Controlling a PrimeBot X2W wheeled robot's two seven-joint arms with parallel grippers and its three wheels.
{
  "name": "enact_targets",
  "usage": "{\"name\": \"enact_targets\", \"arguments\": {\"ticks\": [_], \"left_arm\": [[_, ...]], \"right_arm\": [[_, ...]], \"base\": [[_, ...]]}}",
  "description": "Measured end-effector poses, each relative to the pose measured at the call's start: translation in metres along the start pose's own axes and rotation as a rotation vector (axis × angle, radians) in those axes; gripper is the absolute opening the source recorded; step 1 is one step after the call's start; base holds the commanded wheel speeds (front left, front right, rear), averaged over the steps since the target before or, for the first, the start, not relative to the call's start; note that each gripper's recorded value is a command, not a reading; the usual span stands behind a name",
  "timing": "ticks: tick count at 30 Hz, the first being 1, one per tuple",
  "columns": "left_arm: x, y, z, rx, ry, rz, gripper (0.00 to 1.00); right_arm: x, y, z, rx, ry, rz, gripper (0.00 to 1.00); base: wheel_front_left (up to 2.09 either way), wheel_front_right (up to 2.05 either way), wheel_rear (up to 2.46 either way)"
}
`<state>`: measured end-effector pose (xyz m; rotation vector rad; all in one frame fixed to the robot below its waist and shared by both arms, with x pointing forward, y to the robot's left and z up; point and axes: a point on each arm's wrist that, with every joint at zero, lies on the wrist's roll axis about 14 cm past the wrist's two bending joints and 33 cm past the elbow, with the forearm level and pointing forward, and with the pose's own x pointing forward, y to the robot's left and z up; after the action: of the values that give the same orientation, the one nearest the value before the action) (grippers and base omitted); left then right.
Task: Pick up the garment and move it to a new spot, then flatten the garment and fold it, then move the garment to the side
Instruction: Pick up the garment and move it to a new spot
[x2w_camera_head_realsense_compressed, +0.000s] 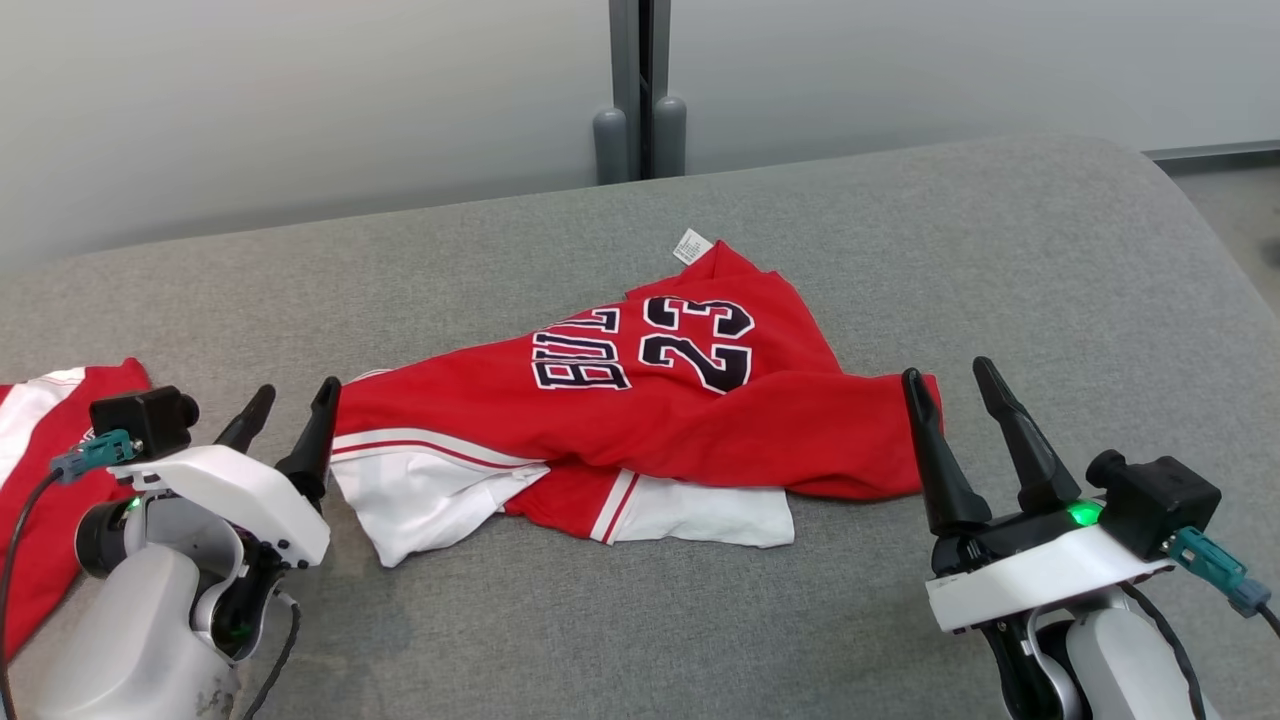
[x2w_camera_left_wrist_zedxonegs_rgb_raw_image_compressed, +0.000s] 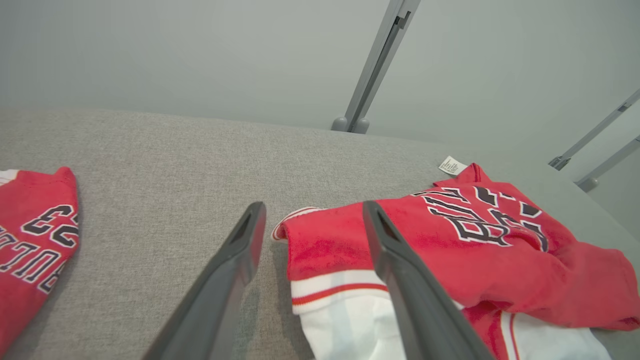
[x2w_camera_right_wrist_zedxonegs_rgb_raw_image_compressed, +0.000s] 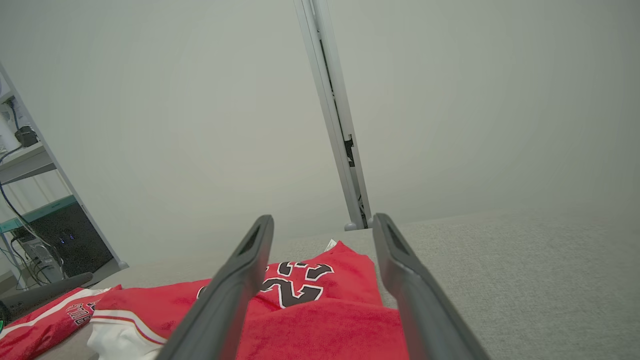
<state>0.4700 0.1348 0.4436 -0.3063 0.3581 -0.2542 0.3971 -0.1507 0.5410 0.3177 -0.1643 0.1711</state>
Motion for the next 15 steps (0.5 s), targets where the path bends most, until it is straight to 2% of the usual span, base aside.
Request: {"name": "enact_targets", "arguments": {"ticks": [3,10,15], "left_arm": [[-0.005,-0.005,0.016,-0.004,-0.062,-0.022,1.0],[-0.033,0.008,0.058,-0.006,-0.267,-0.002,1.0],[-0.059,0.012,0.055,-0.024,-0.353,0.053,1.0]], "right_arm": [[0.002,0.006,0.005,0.016,-0.016,0.018,1.0],[0.003,0.009,0.017,-0.005,-0.045,0.041,1.0],[0.002,0.013,0.017,-0.027,-0.046,0.058,1.0]], "base": [[0.0,0.0,0.0],[0.0,0.0,0.0],[0.0,0.0,0.0]]}}
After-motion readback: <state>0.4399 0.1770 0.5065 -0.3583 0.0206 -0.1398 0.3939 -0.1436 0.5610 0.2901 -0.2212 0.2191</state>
